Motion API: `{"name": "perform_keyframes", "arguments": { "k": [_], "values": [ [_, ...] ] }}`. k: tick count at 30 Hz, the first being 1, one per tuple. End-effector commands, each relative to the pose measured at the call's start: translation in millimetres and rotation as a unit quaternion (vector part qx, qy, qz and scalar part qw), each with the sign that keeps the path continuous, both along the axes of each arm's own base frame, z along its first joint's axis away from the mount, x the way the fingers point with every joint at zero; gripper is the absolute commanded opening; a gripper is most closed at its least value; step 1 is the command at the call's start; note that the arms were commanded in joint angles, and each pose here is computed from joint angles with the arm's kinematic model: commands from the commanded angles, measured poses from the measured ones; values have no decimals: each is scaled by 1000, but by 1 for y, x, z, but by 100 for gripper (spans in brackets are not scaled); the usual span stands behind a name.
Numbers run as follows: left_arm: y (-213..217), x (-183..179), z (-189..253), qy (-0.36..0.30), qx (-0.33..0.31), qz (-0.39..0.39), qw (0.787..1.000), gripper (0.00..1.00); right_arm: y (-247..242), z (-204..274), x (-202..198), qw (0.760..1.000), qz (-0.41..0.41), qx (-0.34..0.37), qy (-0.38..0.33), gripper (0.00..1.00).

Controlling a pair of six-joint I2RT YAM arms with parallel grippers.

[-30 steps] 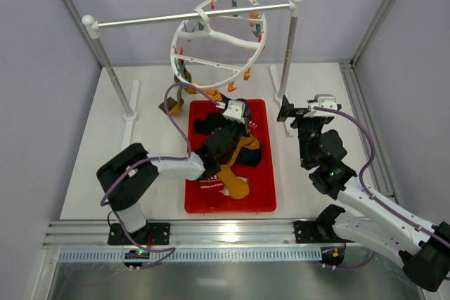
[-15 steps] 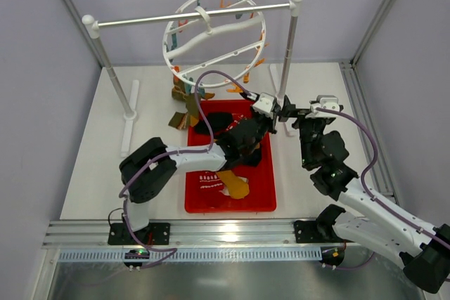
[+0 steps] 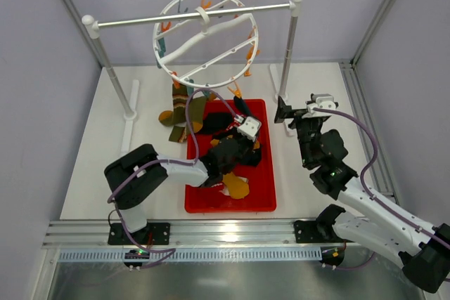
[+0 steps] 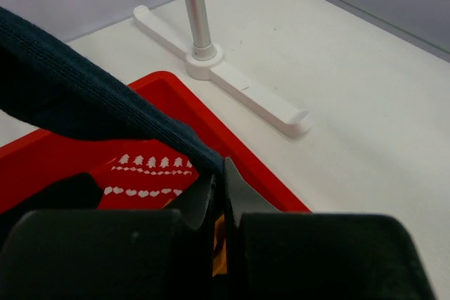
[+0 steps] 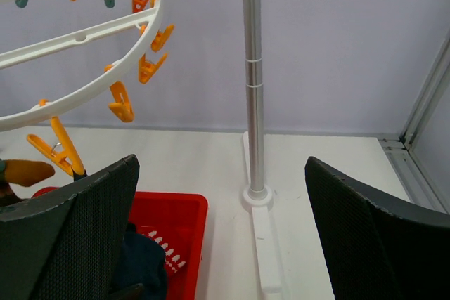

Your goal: Remove the socks clipped to the hanger

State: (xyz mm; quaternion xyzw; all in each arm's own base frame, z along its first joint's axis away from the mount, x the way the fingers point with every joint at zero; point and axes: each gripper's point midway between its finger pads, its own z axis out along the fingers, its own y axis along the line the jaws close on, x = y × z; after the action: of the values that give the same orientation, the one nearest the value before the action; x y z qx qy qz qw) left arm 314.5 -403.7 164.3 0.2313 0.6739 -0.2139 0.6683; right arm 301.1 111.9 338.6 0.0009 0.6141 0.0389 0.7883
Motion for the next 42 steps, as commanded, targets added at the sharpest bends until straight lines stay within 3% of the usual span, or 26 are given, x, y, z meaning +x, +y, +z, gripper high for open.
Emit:
{"name": "perform_keyframes", "arguments": {
  "k": [1, 15, 25, 30, 33, 34, 41, 42],
  "values": [
    [17, -4, 49, -65, -48, 13, 997, 0, 19, 24, 4, 999, 42, 13, -21, 100],
    [88, 0, 58, -84, -70, 83, 990, 0, 84, 35, 39, 989, 144, -37, 5, 100],
    [111, -4, 69, -83, -97, 65, 990, 0, 116, 46, 43, 959, 266, -75, 53, 100],
    [108, -13, 72, -71, -110, 40, 991, 0, 101, 43, 43, 956, 279, -62, 61, 100],
    [99, -16, 77, -62, -116, 19, 991, 0, 95, 21, 45, 947, 312, -55, 59, 100],
    [97, -15, 78, -59, -120, 17, 991, 0, 95, -9, 47, 944, 316, -56, 76, 100],
    [97, -14, 93, -31, -145, 26, 989, 0, 95, -38, 55, 945, 313, -92, 27, 99],
    [98, -15, 96, -28, -150, 27, 988, 0, 100, -65, 46, 935, 338, -94, 40, 99]
  ]
}}
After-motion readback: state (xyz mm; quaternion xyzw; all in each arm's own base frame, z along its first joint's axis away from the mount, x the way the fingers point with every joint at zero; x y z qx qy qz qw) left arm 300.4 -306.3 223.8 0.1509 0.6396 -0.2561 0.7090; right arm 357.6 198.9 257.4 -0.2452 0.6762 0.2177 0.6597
